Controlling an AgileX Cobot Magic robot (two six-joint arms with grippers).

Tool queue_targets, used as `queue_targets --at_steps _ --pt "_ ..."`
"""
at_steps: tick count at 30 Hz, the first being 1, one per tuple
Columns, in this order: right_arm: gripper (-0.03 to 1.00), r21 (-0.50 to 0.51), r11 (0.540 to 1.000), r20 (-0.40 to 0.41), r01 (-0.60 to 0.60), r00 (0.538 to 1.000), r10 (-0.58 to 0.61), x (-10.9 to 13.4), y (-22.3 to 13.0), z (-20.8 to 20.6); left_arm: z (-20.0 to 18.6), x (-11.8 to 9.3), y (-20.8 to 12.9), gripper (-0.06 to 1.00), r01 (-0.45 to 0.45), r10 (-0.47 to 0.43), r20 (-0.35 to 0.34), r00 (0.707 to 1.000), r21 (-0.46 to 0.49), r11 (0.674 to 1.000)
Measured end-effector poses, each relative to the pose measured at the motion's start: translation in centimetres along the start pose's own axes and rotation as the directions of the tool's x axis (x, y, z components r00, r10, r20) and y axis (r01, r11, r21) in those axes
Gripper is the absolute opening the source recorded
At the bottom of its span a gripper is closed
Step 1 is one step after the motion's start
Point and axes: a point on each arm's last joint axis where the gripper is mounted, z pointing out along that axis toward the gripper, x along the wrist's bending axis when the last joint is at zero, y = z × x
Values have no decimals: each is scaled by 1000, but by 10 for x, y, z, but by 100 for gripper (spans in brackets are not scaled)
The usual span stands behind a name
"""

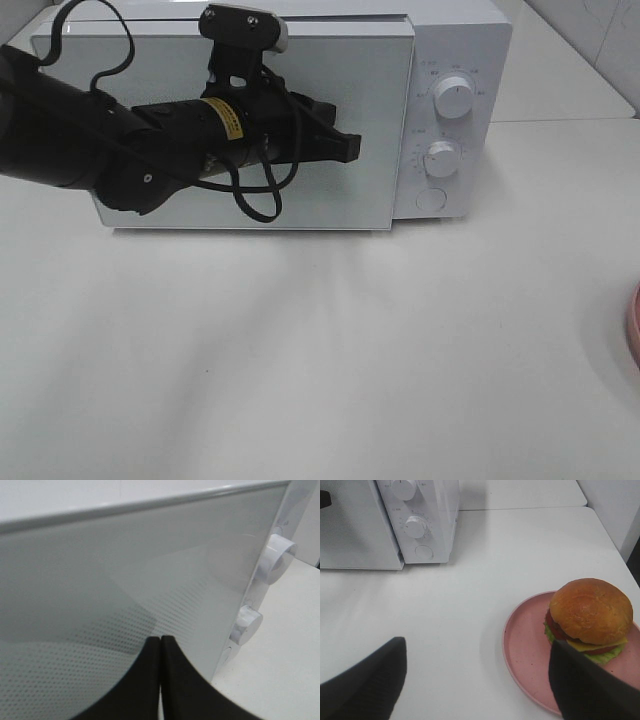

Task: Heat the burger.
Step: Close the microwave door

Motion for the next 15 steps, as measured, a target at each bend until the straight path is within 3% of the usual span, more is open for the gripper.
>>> queue_targets --at_steps 15 --pt "75 0 1000 0 0 1000 0 0 0 0 29 -6 7 0 -23 23 4 1000 13 1000"
